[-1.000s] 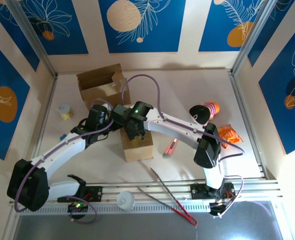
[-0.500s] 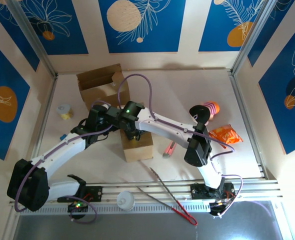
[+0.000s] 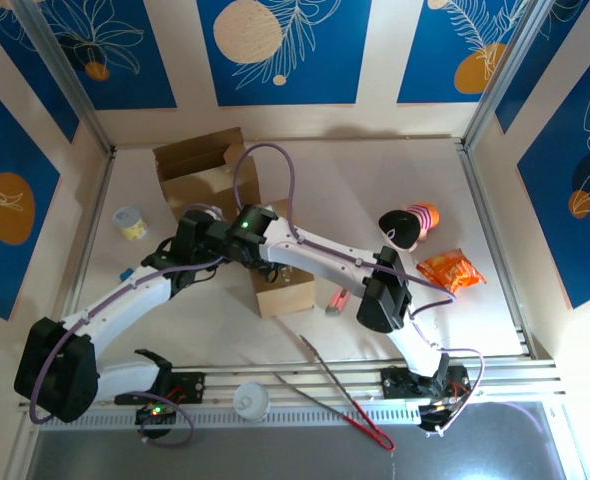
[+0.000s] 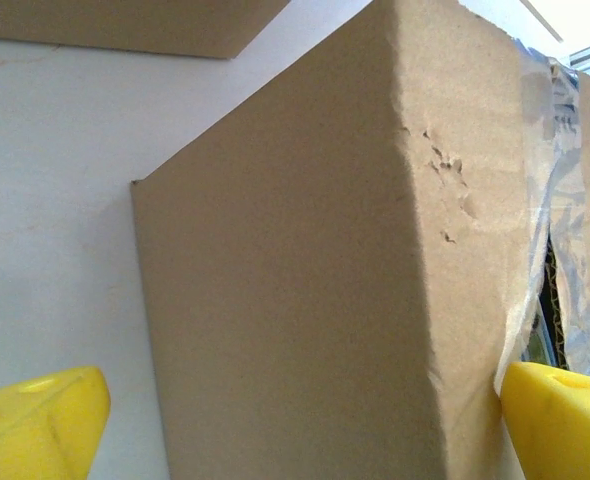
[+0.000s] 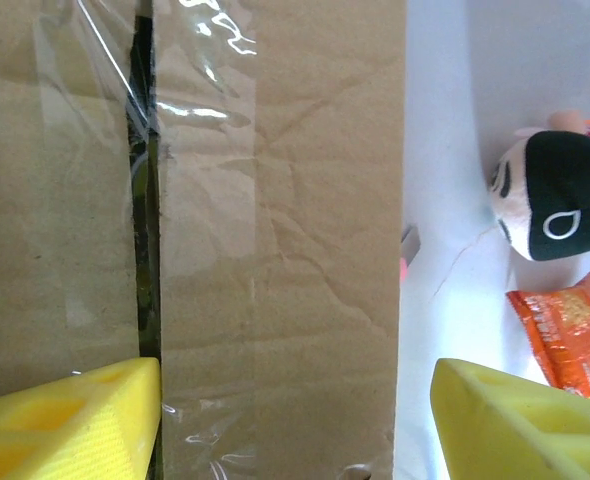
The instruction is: Unpack the express box
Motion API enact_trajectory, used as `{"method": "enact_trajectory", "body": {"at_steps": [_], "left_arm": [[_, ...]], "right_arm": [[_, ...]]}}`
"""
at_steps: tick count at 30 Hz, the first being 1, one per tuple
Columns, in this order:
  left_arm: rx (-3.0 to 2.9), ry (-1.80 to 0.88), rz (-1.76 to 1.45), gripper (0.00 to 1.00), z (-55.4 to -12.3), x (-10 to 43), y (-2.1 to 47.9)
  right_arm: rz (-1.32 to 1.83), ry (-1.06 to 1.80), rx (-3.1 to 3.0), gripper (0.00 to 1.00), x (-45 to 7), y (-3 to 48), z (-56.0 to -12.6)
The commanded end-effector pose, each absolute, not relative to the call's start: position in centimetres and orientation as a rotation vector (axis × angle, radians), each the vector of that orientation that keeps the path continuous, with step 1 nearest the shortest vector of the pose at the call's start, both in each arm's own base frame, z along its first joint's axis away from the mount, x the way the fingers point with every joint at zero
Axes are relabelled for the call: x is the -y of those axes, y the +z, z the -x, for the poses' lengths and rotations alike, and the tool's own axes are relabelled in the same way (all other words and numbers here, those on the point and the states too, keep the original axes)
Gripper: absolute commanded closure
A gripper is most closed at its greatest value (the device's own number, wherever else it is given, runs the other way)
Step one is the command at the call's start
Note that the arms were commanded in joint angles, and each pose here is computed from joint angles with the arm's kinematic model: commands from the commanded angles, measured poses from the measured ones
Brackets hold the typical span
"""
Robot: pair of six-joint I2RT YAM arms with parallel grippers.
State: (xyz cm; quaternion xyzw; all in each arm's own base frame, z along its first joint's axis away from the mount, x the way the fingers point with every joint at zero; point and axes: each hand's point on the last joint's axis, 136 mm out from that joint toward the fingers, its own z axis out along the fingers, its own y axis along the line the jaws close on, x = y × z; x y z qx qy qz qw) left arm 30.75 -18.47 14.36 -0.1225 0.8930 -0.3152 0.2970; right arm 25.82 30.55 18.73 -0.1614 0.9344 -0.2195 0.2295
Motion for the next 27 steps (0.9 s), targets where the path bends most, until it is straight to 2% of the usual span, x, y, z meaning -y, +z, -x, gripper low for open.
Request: {"method": "enact_trajectory", "body": {"at_steps": [1, 13, 27], "left_arm": [[-2.415, -0.83, 0.319, 0.0, -30.2, 18.4, 13.1], [-2.477, -0.809, 0.324, 0.0, -29.7, 18.4, 10.6], [-2.556, -0.666, 0.3, 0.0, -27.9, 16.4, 8.3]], "right_arm": [[0.444, -0.829, -2.491, 0.29, -28.0, 19.6, -26.1], [0.425, -0.835, -2.46, 0.3, -27.6, 20.3, -26.7], [0.34, -0.833, -2.435, 0.3, -23.6, 23.9, -28.7]]}}
